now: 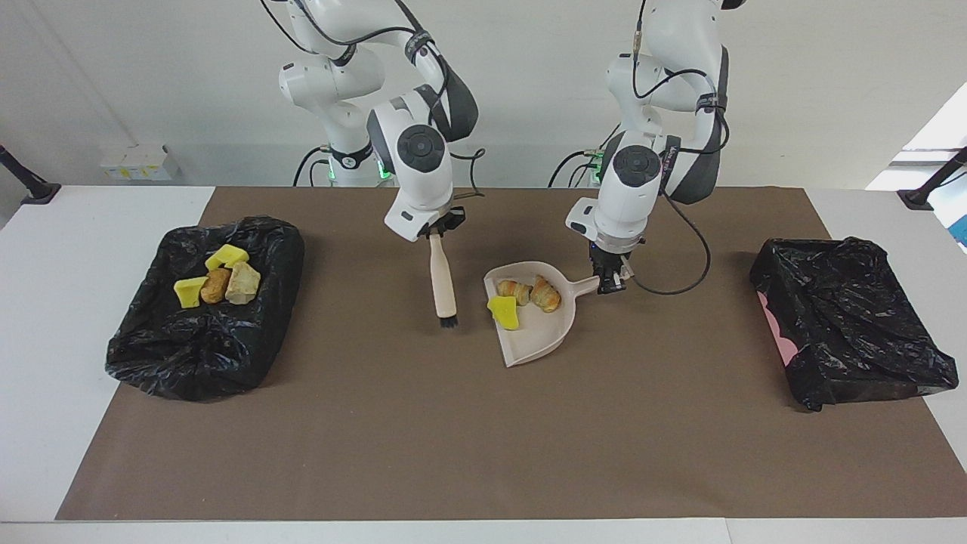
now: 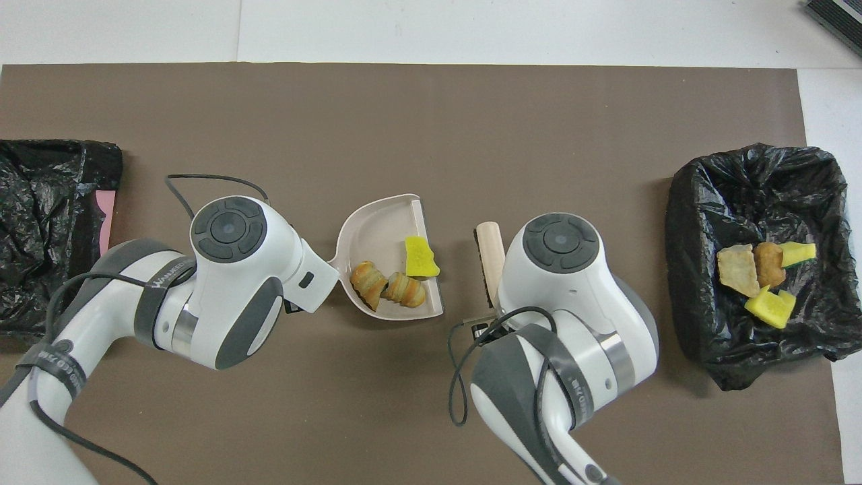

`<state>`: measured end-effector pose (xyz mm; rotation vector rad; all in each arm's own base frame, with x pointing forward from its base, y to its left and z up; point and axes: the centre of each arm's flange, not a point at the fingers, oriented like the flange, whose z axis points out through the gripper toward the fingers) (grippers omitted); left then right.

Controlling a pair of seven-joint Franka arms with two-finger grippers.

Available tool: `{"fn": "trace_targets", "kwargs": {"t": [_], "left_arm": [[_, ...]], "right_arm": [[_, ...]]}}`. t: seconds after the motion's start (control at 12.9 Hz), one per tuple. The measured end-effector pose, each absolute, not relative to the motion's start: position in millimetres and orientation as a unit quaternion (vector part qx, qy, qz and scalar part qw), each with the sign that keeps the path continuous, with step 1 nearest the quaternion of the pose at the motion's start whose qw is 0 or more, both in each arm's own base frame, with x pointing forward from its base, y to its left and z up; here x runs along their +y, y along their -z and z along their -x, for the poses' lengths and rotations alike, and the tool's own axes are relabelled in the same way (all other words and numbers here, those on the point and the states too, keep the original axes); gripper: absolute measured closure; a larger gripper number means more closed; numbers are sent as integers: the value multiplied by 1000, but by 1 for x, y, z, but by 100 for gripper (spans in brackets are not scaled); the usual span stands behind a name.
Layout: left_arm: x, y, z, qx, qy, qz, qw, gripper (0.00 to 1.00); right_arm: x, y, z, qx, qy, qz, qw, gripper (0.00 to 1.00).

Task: Sweep and dump trash in bin
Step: 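Sweep the remaining crusts and sponge into the dustpan with the right gripper's brush, then carry the dustpan to the bin nearest the left gripper and tip it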

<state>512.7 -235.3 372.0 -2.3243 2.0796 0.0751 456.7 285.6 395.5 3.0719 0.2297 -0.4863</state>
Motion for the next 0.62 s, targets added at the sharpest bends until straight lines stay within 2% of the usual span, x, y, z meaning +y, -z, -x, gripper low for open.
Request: {"fn": "trace_targets", "kwargs": {"t": [0.23, 0.62], "left_arm": [[-180, -410, -533, 684, 6, 729, 21, 68], [-26, -467, -556, 688, 22, 725, 39, 68]], "right_arm": [[341, -402, -413, 62, 148, -987, 31, 74], [407, -397, -352, 50, 151, -987, 17, 74]]}}
